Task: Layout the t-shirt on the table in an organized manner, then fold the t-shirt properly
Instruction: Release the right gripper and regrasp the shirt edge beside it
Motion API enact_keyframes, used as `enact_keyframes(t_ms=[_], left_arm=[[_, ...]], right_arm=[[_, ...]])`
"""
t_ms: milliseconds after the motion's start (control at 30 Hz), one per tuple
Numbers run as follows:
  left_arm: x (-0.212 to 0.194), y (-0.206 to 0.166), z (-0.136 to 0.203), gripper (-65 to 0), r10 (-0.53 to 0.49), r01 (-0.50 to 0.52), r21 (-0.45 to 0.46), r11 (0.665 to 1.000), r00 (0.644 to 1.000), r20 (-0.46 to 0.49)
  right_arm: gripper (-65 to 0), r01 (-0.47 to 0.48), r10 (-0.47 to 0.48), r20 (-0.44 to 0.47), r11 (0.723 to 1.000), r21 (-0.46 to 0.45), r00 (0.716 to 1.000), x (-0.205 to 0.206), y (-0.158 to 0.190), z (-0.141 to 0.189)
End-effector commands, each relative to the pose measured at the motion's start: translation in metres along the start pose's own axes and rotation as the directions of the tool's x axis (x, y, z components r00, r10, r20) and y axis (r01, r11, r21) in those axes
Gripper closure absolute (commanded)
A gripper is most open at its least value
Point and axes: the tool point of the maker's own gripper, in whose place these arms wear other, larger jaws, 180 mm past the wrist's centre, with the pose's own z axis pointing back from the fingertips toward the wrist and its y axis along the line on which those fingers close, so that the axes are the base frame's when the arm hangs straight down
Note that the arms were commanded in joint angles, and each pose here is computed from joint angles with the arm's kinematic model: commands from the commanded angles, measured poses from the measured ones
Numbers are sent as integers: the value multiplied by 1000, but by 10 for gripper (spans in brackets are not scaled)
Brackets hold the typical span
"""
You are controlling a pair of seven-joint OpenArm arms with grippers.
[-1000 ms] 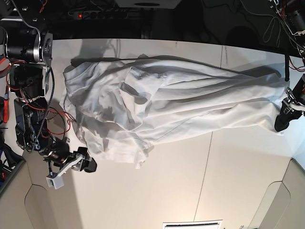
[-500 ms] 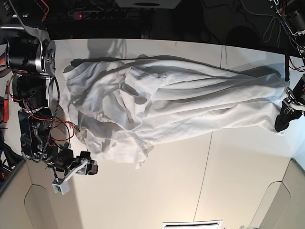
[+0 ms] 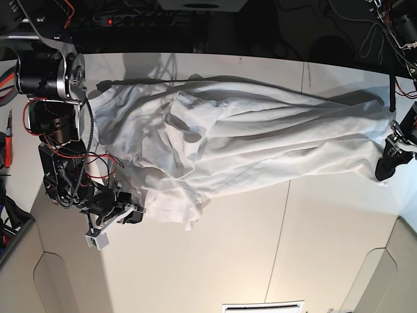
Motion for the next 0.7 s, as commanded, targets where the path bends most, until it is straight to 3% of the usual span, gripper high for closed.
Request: enact_keyframes(t_ms=[0, 267, 433, 667], left_arm=[[22, -8, 1, 0, -34, 36, -28, 999, 998, 56], [27, -12, 2, 0, -14, 18, -50, 999, 997, 80], [32, -16, 3, 0, 7, 0, -75, 997, 995, 104], [37, -21, 4, 0, -6, 15, -87, 996, 994, 108]], right_arm=[[0, -21, 20, 73, 1000, 18, 997, 33, 6, 5], [0, -92, 92, 24, 996, 22, 996, 43, 16, 15], [0, -146, 142, 74, 988, 49, 987, 55, 32, 38], [0, -245, 242, 66, 968, 50, 968, 22, 50, 68]])
